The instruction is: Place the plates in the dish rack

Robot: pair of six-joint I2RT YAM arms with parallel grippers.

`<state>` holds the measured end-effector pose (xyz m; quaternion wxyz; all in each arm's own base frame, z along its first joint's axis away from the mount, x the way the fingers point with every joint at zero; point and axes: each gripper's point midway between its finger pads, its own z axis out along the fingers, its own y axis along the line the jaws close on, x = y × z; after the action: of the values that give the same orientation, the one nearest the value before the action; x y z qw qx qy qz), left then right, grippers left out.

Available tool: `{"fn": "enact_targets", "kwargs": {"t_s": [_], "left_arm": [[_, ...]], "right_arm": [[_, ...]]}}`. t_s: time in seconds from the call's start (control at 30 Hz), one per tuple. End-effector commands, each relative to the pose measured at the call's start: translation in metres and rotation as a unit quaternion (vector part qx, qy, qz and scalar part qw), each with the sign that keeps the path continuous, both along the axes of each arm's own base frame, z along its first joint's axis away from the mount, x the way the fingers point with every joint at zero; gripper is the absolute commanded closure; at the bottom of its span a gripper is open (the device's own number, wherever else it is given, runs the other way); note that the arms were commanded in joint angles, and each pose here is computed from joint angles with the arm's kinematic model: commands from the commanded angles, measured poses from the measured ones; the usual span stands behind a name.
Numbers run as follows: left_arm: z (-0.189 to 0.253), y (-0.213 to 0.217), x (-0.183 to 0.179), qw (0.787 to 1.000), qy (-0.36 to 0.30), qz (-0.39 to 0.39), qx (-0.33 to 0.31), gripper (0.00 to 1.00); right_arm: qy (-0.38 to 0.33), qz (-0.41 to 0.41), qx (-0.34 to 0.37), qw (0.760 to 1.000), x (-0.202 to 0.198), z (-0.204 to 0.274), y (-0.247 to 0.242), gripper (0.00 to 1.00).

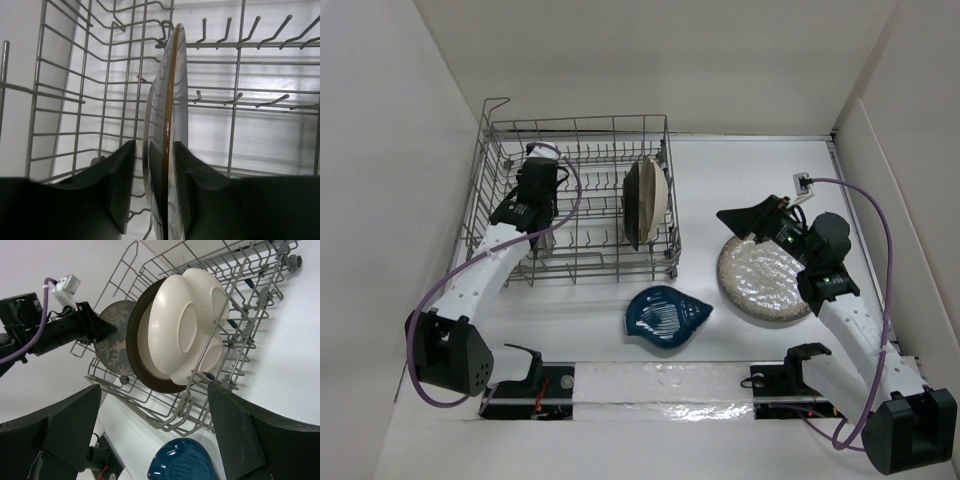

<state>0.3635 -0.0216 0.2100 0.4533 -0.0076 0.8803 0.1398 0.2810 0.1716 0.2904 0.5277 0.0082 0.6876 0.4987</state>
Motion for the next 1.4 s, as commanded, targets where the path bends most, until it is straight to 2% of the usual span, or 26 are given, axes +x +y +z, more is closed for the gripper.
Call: {"fn": "enact_targets", "kwargs": {"t_s": [0.0,0.03,0.07,0.1,0.27,0.33,0.43,0.6,0.67,0.7,0.73,0.77,0.8,0.87,0.9,0.97,1.0,1.03,1.1,1.13,1.2,1.37], "left_arm": [[0.018,-0.006,0.011,0.998,-0.057,0.012,-0.037,0.67],[0.019,-0.006,0.011,0.997,-0.059,0.013,-0.038,0.54],[0.021,-0.006,0.01,0.997,-0.061,0.014,-0.039,0.48],[0.026,-0.006,0.01,0.996,-0.068,0.02,-0.045,0.44],[0.066,-0.001,0.007,0.987,-0.131,0.051,-0.078,0.3],[0.091,0.0,0.004,0.979,-0.168,0.055,-0.099,0.27],[0.121,-0.004,-0.002,0.969,-0.206,0.044,-0.129,0.26],[0.156,-0.013,-0.014,0.951,-0.257,0.012,-0.17,0.28],[0.167,-0.018,-0.019,0.944,-0.272,-0.004,-0.184,0.43],[0.176,-0.027,-0.025,0.937,-0.281,-0.03,-0.203,0.53],[0.182,-0.032,-0.028,0.933,-0.287,-0.047,-0.213,0.79],[0.189,-0.041,-0.031,0.927,-0.294,-0.068,-0.225,0.91],[0.197,-0.056,-0.038,0.917,-0.296,-0.107,-0.244,1.0],[0.206,-0.076,-0.046,0.904,-0.298,-0.153,-0.267,1.0],[0.208,-0.093,-0.055,0.89,-0.29,-0.202,-0.287,1.0],[0.214,-0.11,-0.065,0.868,-0.29,-0.243,-0.32,1.0],[0.217,-0.121,-0.077,0.852,-0.288,-0.28,-0.337,1.0],[0.206,-0.128,-0.08,0.847,-0.276,-0.291,-0.35,1.0],[0.212,-0.147,-0.096,0.812,-0.267,-0.34,-0.392,0.96],[0.203,-0.153,-0.098,0.808,-0.252,-0.352,-0.4,0.93],[0.202,-0.164,-0.109,0.787,-0.239,-0.384,-0.419,0.9],[0.2,-0.168,-0.12,0.775,-0.234,-0.407,-0.422,0.81]], "right_arm": [[-0.015,-0.016,-0.011,1.0,0.002,0.002,-0.006,0.09],[-0.013,-0.018,-0.013,1.0,0.002,0.0,-0.006,0.12],[-0.005,-0.016,-0.016,1.0,0.001,-0.003,-0.004,0.17],[-0.003,-0.02,-0.021,1.0,0.002,-0.005,-0.005,0.27],[0.04,-0.001,-0.049,0.998,-0.015,-0.035,0.01,0.53],[0.054,0.018,-0.071,0.996,-0.028,-0.051,0.021,0.62],[0.111,0.022,-0.114,0.987,-0.05,-0.093,0.024,0.77],[0.188,-0.002,-0.14,0.972,-0.08,-0.154,0.012,0.84],[0.221,-0.002,-0.144,0.965,-0.093,-0.172,0.01,0.83],[0.229,-0.003,-0.141,0.963,-0.098,-0.177,0.009,0.78],[0.255,-0.006,-0.137,0.957,-0.104,-0.19,0.008,0.72],[0.272,-0.006,-0.137,0.952,-0.111,-0.198,0.007,0.65],[0.286,0.001,-0.134,0.949,-0.117,-0.203,0.009,0.47],[0.326,0.005,-0.122,0.937,-0.129,-0.215,0.012,0.36],[0.341,0.008,-0.119,0.932,-0.134,-0.218,0.014,0.3],[0.357,-0.001,-0.129,0.925,-0.139,-0.223,0.012,0.26],[0.358,-0.013,-0.135,0.924,-0.138,-0.225,0.009,0.25],[0.363,-0.018,-0.135,0.922,-0.138,-0.226,0.009,0.25],[0.375,-0.022,-0.137,0.917,-0.136,-0.232,0.011,0.25],[0.371,-0.019,-0.122,0.92,-0.131,-0.228,0.017,0.25],[0.391,-0.02,-0.129,0.911,-0.129,-0.239,0.021,0.25],[0.407,-0.016,-0.139,0.902,-0.124,-0.25,0.041,0.3]]}}
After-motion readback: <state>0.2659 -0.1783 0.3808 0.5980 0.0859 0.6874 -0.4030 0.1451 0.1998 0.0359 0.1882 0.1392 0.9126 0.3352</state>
